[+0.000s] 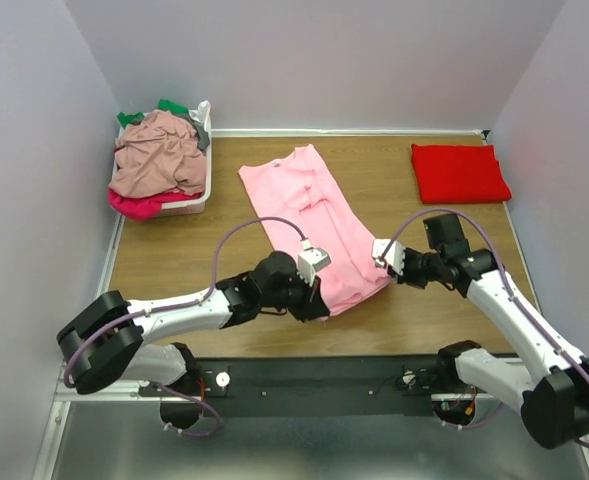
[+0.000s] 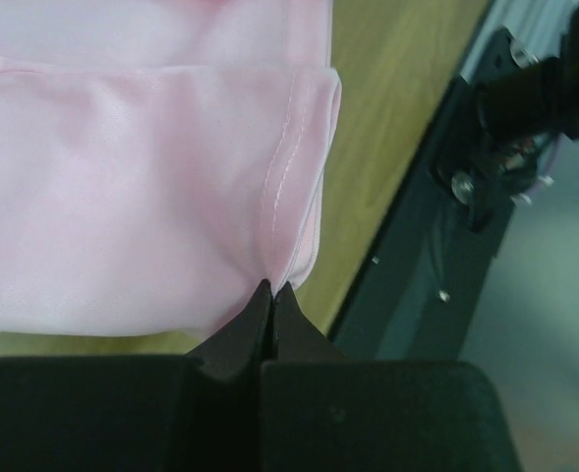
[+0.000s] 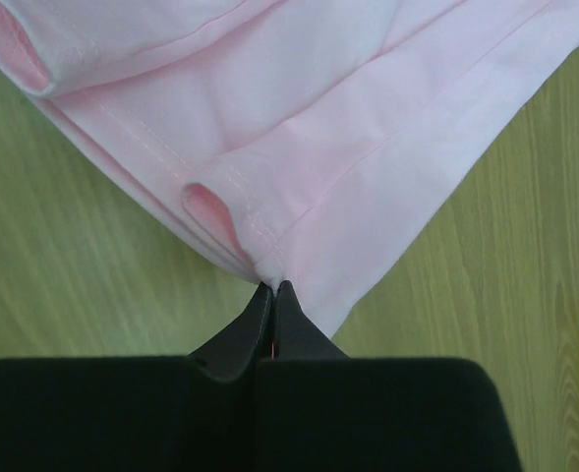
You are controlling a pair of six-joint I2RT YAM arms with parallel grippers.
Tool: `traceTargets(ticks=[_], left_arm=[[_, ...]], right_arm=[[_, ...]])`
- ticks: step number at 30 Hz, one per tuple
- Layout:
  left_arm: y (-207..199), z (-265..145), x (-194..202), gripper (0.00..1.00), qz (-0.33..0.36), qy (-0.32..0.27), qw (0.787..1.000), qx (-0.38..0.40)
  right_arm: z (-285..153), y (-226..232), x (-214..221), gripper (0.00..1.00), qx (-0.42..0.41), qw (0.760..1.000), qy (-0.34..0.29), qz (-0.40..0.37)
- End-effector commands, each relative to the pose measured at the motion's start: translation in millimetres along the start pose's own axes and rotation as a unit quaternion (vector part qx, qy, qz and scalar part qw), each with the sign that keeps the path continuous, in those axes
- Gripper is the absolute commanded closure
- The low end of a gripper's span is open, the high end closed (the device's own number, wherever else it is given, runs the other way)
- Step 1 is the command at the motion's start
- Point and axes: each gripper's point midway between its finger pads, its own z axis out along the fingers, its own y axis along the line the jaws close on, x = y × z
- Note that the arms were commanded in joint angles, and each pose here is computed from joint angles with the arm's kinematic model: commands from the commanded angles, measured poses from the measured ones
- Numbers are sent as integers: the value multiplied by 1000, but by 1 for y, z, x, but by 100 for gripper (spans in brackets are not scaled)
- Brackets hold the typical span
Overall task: Fold and stack the t-shirts
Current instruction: Fold the tshirt
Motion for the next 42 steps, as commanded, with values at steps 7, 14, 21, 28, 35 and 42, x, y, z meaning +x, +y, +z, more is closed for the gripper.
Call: traceTargets(ticks=[7,14,21,28,35,42], left_arm=[[-48,-4,34,100,-44,28,998,26],[-38,-16,-3,100,-24,-16,999,-29],[28,-29,-57,100,-14,-62,992,-110],[126,-48,-118,100,-26,-108,974,-199],[204,-46,-130,100,-73,-103,962,-240],[203,-45,-123,100,-66,-96,967,-227]], right_arm=[[-34,62,7,99,-87,996,9,-28],[-33,38,-12,99,-72,996,-11,-44],[-3,-47,-48,100,-38,999,-30,-22],[55,-149,-88,99,-28,998,-58,26],[122,-205,-87,100,-35,994,-52,86],[139,-204,-80,100,-46,992,-55,99]])
